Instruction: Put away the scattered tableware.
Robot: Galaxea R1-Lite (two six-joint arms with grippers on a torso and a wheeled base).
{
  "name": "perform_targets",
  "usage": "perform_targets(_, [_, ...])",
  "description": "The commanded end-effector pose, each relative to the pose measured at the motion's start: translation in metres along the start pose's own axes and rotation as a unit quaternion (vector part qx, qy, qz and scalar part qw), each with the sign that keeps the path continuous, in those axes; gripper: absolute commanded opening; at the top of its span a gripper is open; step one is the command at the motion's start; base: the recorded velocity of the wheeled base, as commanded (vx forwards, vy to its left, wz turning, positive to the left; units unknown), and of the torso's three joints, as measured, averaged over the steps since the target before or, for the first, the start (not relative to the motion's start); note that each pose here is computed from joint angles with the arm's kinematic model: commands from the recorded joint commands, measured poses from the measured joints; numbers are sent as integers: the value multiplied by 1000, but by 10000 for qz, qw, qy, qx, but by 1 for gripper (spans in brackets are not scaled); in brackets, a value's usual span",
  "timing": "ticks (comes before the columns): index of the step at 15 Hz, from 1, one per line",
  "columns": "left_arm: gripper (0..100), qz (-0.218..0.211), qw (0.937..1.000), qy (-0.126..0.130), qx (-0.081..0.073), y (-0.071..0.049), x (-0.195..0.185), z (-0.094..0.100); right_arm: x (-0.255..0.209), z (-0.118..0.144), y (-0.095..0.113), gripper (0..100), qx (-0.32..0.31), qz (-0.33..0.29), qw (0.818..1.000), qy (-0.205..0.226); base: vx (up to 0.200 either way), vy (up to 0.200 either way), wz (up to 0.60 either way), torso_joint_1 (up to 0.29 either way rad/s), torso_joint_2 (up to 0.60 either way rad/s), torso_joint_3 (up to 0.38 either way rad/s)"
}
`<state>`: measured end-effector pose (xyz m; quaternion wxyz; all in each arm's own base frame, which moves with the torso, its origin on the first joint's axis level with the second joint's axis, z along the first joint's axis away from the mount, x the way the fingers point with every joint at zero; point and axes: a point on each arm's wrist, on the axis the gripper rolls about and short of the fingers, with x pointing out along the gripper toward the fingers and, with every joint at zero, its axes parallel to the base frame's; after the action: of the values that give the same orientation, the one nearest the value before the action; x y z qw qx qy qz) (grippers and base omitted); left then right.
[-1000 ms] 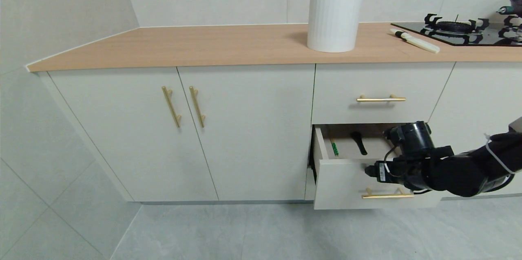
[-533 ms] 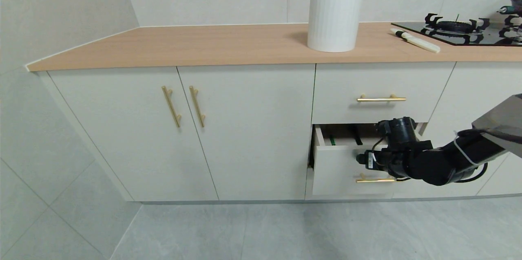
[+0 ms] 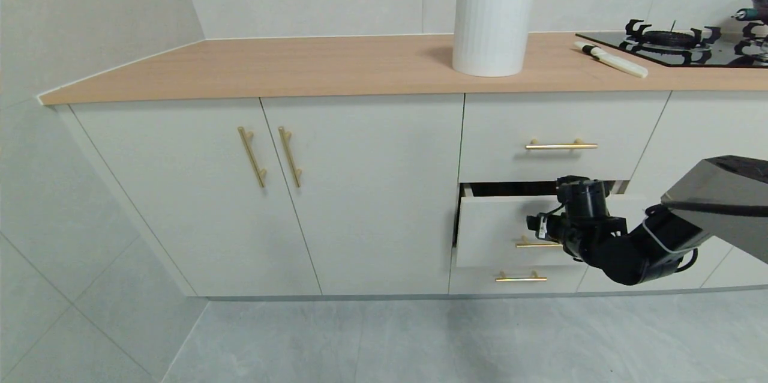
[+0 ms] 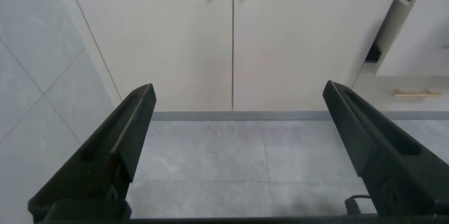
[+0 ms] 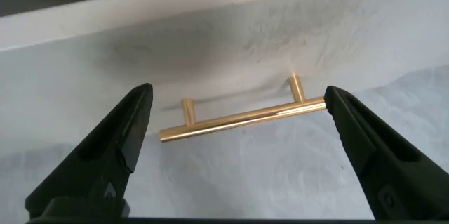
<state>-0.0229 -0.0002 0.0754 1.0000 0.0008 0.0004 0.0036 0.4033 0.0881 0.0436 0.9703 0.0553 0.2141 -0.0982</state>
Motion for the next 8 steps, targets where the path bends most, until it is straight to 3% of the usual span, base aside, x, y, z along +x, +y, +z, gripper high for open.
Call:
perform_targets(1, [100, 2, 10000, 3, -1, 0, 0, 0, 11, -10, 1, 100, 22, -46, 10000, -83, 0, 0, 0, 0, 0, 0])
perform_targets(3, [100, 10, 10000, 3, -1, 0, 0, 0, 23, -11, 4, 100, 134, -125, 9991, -379, 0, 0, 0, 0, 0, 0])
perform_targets(8, [100, 2, 10000, 3, -1, 0, 0, 0, 40, -4, 2, 100, 324, -398, 9966, -651, 0, 0, 0, 0, 0, 0])
